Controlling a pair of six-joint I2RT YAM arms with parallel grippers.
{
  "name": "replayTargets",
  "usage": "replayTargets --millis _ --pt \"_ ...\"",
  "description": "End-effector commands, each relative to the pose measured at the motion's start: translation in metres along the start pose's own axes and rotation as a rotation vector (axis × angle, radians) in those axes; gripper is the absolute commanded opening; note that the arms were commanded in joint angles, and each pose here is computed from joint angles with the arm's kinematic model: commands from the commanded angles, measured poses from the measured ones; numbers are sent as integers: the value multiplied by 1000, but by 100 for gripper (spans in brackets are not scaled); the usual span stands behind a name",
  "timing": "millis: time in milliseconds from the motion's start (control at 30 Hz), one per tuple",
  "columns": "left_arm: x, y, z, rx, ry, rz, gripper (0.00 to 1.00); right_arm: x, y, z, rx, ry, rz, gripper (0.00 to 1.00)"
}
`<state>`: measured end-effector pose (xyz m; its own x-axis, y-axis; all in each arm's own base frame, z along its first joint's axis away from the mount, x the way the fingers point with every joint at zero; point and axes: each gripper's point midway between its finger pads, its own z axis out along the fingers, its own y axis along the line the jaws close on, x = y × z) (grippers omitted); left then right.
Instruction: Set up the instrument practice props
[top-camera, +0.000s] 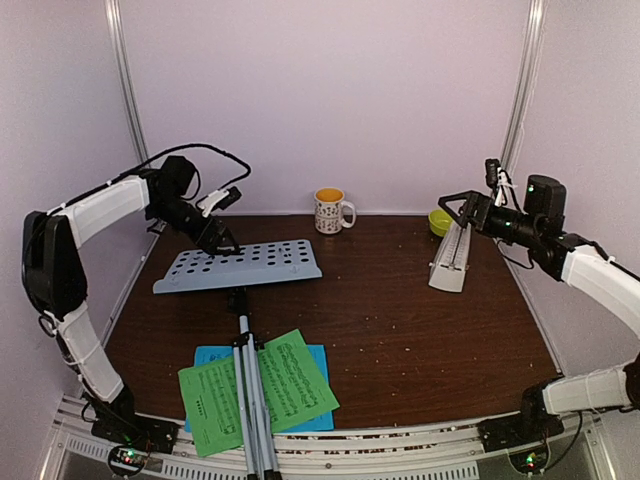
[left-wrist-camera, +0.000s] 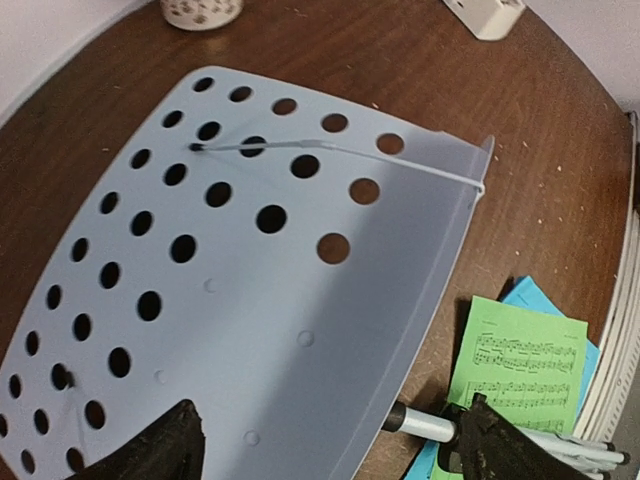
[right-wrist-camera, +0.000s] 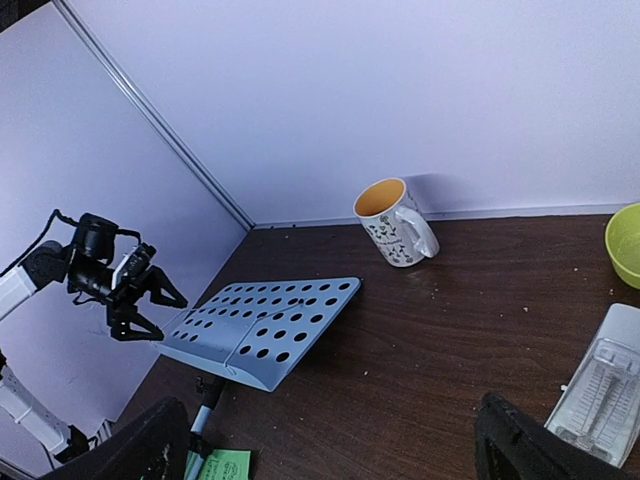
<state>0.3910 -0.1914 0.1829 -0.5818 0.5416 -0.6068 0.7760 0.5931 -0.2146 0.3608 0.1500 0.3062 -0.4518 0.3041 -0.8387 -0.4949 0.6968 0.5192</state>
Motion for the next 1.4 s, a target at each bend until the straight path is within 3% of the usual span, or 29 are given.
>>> replayTargets --millis 0,333,933,1133,1367 --pt "2 -38 19 201 31 121 90 7 17 5 -82 18 -5 100" --pt "28 -52 54 314 105 150 77 17 17 18 -144 44 41 100" --pt "47 -59 69 356 174 183 21 9 24 25 -187 46 42 100" --pt "27 -56 52 251 167 242 0 9 26 26 -209 46 55 100" --pt "-28 -80 -11 116 22 369 0 2 32 20 -228 11 61 100"
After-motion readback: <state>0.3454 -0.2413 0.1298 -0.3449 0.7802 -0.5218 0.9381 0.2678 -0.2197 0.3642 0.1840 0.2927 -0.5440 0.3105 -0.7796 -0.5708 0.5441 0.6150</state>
